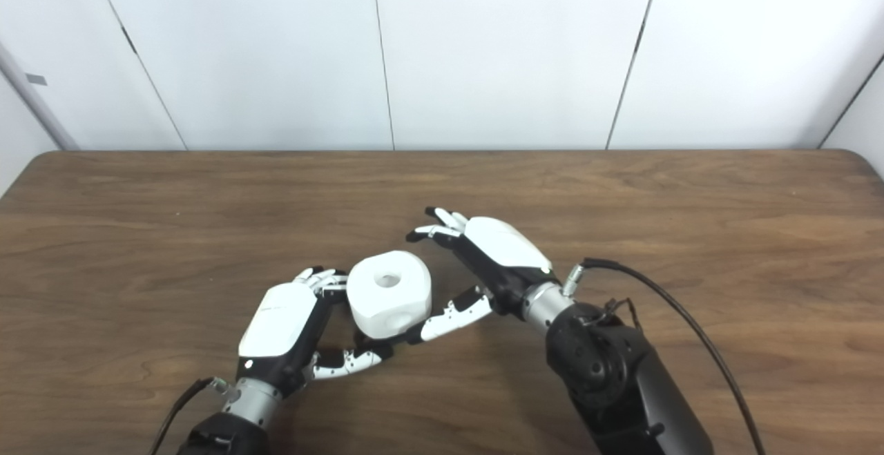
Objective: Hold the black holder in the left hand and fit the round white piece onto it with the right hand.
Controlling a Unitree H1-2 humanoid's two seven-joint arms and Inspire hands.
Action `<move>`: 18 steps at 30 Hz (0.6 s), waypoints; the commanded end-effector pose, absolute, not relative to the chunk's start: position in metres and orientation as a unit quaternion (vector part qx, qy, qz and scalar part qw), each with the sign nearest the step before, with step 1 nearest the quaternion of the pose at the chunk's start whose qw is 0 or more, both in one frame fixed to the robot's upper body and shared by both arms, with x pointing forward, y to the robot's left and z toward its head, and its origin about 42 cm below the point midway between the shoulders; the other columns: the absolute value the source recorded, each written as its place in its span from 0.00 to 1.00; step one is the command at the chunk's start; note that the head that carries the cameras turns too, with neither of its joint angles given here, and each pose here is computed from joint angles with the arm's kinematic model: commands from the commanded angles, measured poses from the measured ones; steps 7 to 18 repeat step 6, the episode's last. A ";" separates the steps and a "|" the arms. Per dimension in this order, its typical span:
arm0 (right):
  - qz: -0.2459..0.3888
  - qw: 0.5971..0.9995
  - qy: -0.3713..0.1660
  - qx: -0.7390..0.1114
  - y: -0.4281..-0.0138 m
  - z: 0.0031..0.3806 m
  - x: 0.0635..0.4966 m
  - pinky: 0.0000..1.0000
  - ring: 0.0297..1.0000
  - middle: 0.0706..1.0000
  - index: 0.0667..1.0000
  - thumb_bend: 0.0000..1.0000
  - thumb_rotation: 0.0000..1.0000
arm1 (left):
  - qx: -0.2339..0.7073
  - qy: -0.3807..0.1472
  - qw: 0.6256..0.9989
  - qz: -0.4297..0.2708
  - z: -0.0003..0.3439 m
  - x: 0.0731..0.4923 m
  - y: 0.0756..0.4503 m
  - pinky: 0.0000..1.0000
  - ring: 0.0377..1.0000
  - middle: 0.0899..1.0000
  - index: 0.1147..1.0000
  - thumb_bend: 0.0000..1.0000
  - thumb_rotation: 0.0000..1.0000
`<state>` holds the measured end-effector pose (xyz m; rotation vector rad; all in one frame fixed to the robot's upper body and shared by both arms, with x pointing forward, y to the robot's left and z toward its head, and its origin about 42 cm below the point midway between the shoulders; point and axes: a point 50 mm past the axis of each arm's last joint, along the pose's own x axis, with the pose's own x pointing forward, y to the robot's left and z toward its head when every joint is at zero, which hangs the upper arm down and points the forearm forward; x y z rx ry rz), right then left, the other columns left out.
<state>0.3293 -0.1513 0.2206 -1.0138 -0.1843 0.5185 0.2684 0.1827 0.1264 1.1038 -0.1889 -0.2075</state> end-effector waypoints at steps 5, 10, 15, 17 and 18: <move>0.223 0.841 -0.113 -0.479 -0.163 0.239 0.326 1.00 1.00 1.00 0.84 1.00 0.43 | 0.533 -0.049 0.834 -0.133 0.108 0.263 0.185 0.93 0.85 0.73 0.42 0.52 0.05; 0.221 0.842 -0.113 -0.478 -0.164 0.239 0.325 1.00 1.00 1.00 0.84 1.00 0.43 | 0.532 -0.047 0.835 -0.133 0.108 0.263 0.185 0.94 0.85 0.73 0.42 0.52 0.05; 0.221 0.842 -0.113 -0.478 -0.164 0.239 0.325 1.00 1.00 1.00 0.84 1.00 0.43 | 0.532 -0.047 0.835 -0.133 0.108 0.263 0.185 0.94 0.85 0.73 0.42 0.52 0.05; 0.221 0.842 -0.113 -0.478 -0.164 0.239 0.325 1.00 1.00 1.00 0.84 1.00 0.43 | 0.532 -0.047 0.835 -0.133 0.108 0.263 0.185 0.94 0.85 0.73 0.42 0.52 0.05; 0.221 0.842 -0.113 -0.478 -0.164 0.239 0.325 1.00 1.00 1.00 0.84 1.00 0.43 | 0.532 -0.047 0.835 -0.133 0.108 0.263 0.185 0.94 0.85 0.73 0.42 0.52 0.05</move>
